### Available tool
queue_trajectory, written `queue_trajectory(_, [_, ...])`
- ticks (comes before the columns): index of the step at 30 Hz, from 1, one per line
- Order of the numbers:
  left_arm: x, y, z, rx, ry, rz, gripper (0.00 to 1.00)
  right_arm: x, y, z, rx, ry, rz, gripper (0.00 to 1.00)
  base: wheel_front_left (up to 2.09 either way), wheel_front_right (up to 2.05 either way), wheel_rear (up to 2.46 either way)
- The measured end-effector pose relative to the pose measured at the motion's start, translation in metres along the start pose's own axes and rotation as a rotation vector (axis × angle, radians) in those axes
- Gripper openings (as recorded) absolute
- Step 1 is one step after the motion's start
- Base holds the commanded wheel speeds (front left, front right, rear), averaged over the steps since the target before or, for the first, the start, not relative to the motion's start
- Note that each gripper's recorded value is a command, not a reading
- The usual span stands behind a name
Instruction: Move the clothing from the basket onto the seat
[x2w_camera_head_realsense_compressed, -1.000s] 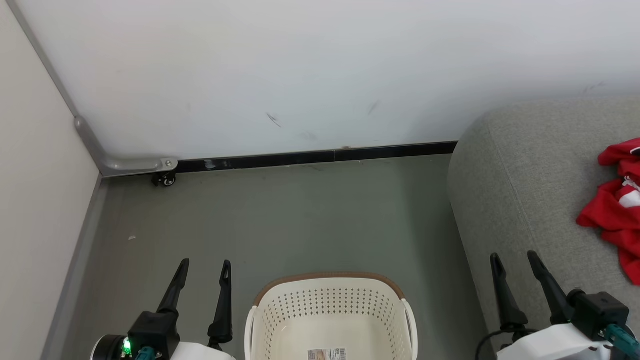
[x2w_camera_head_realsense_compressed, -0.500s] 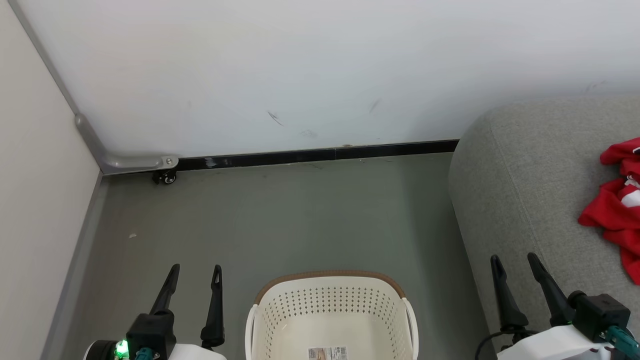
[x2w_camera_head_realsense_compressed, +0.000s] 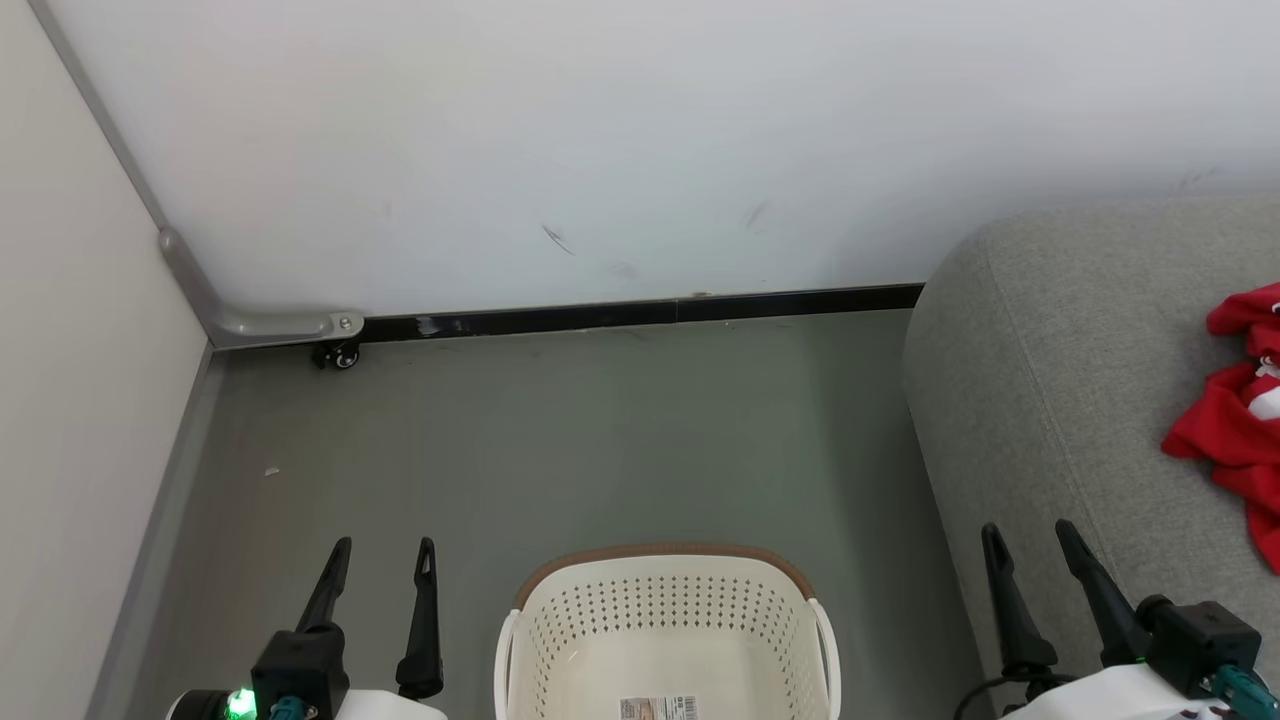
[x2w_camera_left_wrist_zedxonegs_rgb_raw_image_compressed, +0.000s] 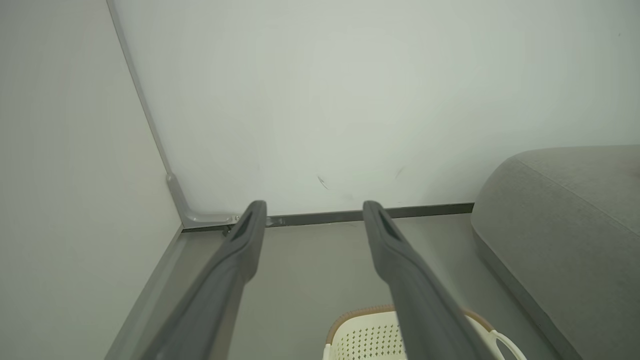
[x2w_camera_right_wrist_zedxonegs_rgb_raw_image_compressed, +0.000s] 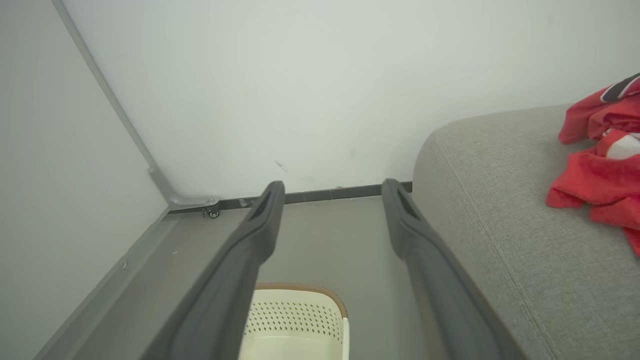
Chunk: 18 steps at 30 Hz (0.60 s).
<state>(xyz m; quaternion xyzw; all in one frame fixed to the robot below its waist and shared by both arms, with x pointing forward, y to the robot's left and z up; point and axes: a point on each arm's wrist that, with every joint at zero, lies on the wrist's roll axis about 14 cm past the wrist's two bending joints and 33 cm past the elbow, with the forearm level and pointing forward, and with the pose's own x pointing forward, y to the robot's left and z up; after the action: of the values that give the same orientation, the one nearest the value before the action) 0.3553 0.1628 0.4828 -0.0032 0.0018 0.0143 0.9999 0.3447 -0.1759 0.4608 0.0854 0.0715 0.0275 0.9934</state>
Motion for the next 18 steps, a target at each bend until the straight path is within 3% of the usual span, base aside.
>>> queue_trajectory(15, [-0.002,0.003,-0.004,0.005,0.011,0.016,1.0,0.0,0.002,0.001,-0.001,0.001,0.005,1.0,0.0,0.0,0.0])
queue_trajectory(16, [-0.002,0.004,-0.004,0.004,0.013,0.017,0.0,0.0,0.002,0.001,-0.001,0.002,0.006,0.0,0.0,0.0,0.0])
queue_trajectory(18, [-0.007,0.003,-0.014,0.006,0.045,0.015,0.0,-0.002,0.001,-0.007,0.006,0.025,0.0,0.0,0.0,0.0,0.0])
